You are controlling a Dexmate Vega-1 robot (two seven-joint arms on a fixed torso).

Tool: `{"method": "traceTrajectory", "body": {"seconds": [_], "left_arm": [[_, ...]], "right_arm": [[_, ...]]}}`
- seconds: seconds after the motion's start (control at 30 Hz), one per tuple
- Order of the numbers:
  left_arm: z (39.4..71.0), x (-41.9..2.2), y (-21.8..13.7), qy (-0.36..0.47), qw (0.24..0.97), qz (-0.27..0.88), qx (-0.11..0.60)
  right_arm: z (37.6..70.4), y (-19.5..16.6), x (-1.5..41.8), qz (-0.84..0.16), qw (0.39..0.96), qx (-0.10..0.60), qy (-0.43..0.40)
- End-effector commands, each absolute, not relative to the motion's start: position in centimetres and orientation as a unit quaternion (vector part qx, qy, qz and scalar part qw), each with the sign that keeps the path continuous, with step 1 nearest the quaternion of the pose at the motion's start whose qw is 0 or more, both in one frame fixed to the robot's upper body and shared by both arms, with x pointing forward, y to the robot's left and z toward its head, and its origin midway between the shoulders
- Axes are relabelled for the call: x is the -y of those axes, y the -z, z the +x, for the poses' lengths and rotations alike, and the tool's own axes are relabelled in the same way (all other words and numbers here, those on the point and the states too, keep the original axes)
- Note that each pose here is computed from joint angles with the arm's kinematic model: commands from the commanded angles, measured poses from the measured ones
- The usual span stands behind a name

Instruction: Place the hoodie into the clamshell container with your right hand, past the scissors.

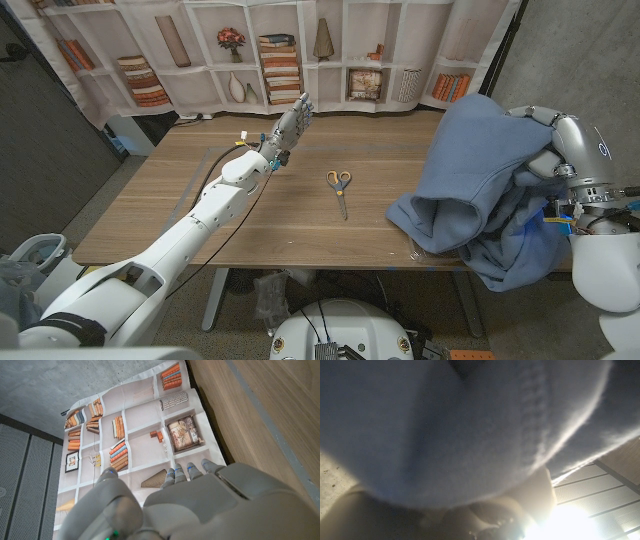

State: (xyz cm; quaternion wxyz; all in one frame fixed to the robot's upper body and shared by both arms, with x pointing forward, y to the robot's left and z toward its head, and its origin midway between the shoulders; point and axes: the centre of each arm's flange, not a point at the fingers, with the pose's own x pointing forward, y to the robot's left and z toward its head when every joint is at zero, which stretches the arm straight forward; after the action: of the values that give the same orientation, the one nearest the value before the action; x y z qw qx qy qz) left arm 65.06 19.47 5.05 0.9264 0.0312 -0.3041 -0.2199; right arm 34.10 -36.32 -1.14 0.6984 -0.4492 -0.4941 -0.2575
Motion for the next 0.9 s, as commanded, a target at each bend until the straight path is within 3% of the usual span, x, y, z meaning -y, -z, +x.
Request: {"method": "traceTrajectory", "body": {"seconds": [0.03, 0.9], "left_arm": [[65.7, -19.0, -5.7, 0.223, 0.926, 0.035, 0.303], [66.0, -19.0, -5.6, 0.227, 0.928, 0.040, 0.292]], "right_arm": [[35.3, 2.7, 36.2, -0.455, 0.705, 0.481, 0.255], [35.5, 6.1, 36.0, -0.437, 0.726, 0.462, 0.261]]}}
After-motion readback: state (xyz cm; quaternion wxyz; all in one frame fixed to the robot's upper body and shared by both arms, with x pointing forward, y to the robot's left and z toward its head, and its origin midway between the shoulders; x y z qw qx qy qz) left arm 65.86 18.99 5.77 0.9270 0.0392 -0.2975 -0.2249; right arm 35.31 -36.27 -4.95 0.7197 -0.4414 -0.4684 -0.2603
